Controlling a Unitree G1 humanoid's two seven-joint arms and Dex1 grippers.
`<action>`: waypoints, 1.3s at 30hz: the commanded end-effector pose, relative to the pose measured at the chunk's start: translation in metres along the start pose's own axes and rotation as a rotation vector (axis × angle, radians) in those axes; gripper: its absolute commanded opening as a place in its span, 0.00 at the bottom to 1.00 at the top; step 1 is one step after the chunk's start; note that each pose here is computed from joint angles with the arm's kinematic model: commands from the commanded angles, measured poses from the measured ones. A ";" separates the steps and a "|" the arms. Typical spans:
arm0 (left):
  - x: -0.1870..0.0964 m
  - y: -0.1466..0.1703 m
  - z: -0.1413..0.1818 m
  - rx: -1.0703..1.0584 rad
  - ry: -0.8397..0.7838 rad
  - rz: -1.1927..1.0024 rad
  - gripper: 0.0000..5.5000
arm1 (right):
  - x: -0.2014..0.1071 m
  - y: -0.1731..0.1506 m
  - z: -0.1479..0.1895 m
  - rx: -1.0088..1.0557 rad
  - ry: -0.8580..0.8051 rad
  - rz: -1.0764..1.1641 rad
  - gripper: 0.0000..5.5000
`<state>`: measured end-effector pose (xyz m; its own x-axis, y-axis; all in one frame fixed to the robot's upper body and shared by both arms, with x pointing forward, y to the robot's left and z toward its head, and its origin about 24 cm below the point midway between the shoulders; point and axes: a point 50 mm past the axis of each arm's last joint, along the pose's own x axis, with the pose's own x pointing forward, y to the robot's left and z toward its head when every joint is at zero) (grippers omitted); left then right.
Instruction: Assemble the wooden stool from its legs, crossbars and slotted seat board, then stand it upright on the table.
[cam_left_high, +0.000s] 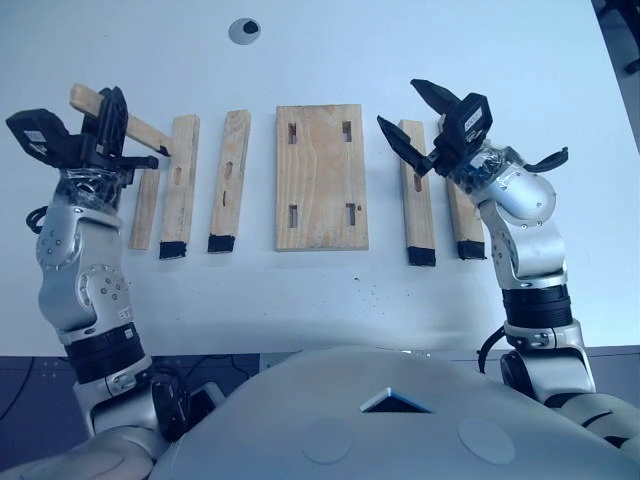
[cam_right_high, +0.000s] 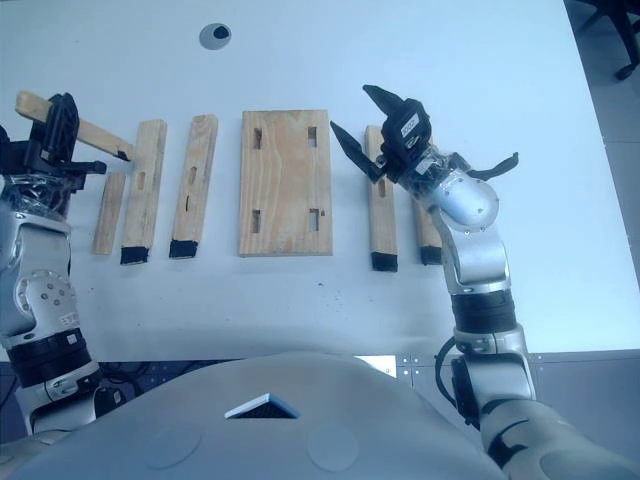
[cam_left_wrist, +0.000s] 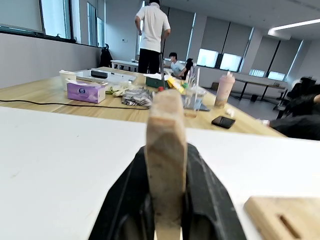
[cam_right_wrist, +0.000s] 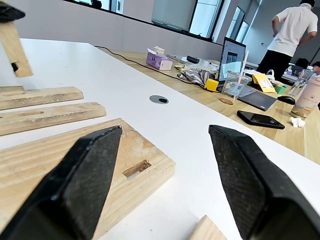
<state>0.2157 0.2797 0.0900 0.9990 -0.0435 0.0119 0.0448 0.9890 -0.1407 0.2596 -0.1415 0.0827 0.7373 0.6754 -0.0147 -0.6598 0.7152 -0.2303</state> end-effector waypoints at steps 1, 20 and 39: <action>-0.007 0.004 -0.009 0.027 0.040 0.007 0.07 | 0.000 0.002 -0.002 -0.010 0.006 0.002 0.58; -0.021 0.000 -0.059 0.120 0.227 -0.008 0.07 | 0.000 0.001 -0.006 -0.032 0.031 0.005 0.58; -0.032 0.000 -0.055 0.111 0.176 -0.058 0.07 | -0.012 0.006 -0.012 -0.028 0.061 -0.024 0.58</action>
<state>0.1952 0.2721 0.0485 0.9937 -0.1050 -0.0402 0.1037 0.9940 -0.0338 0.2517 -0.1469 0.0685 0.7572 0.6491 -0.0725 -0.6447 0.7250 -0.2424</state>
